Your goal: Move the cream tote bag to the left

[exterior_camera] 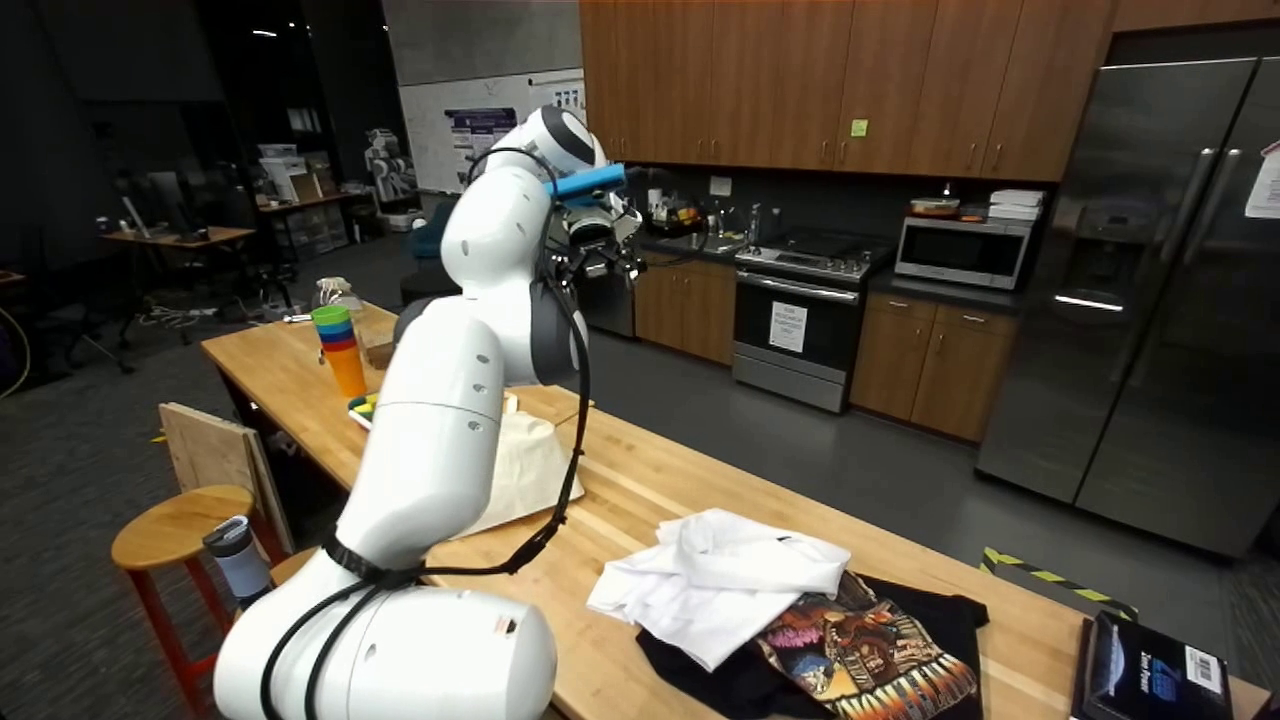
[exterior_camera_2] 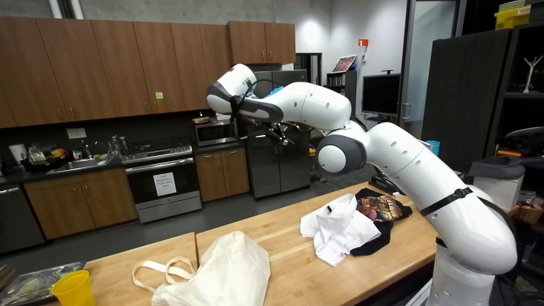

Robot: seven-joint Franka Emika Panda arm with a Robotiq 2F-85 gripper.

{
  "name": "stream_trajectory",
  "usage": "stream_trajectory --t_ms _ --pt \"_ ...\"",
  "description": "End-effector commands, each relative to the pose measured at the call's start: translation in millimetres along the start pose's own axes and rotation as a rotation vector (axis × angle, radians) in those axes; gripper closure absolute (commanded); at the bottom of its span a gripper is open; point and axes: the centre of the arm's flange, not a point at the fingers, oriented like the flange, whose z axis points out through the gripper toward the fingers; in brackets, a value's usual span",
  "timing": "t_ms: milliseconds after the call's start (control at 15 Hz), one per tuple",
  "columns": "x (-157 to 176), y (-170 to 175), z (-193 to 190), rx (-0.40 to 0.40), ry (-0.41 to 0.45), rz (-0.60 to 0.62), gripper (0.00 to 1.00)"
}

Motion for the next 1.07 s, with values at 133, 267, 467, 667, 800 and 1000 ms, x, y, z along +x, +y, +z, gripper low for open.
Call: stream_trajectory --t_ms 133,267,467,667,800,1000 --pt "4.5 30.9 10.4 0.116 0.024 0.12 0.0" --pt "4.9 37.8 12.1 0.144 0.035 0.167 0.0" --pt "5.5 31.2 9.9 0.136 0.039 0.177 0.0" --pt "22.9 33.6 13.0 0.194 0.115 0.236 0.0" --pt "41.0 34.3 12.9 0.274 0.154 0.267 0.0" --pt "55.8 31.8 12.0 0.425 0.228 0.298 0.0"
